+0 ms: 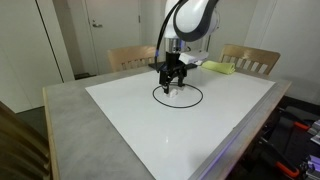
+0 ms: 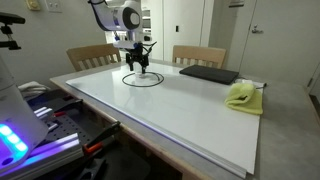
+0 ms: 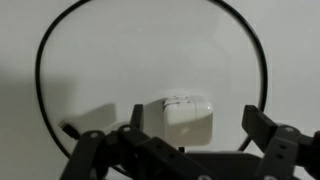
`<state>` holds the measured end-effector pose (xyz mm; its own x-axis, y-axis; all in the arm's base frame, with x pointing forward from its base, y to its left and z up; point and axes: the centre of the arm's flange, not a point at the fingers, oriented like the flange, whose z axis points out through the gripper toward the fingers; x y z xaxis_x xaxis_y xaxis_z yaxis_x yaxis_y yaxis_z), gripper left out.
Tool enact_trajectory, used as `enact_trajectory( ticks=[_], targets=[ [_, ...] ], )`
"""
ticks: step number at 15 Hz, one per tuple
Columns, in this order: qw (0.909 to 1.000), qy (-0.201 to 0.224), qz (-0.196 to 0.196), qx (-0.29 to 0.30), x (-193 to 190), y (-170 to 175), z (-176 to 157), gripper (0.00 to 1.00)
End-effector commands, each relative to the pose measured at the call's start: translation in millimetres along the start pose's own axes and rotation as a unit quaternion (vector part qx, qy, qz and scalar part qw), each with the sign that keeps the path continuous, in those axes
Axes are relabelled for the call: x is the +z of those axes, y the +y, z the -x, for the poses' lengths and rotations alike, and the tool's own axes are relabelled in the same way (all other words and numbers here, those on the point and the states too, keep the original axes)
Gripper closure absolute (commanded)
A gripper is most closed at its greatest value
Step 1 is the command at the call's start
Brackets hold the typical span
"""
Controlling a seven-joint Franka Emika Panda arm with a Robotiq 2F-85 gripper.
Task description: Straighten the cable
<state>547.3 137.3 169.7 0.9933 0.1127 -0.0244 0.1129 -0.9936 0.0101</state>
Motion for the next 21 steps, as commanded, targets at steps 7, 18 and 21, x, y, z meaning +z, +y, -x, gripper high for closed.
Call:
enact_trajectory(
  ticks=[7, 18, 21],
  targets=[
    [0.9997, 0.013, -0.005, 0.021, 18.4, 3.6, -2.8, 0.0],
    [0.9986, 0.014, -0.034, -0.039, 27.9, 9.2, -5.4, 0.0],
    [0.9982, 0.012, -0.033, -0.048, 29.2, 12.5, -7.4, 0.0]
  ],
)
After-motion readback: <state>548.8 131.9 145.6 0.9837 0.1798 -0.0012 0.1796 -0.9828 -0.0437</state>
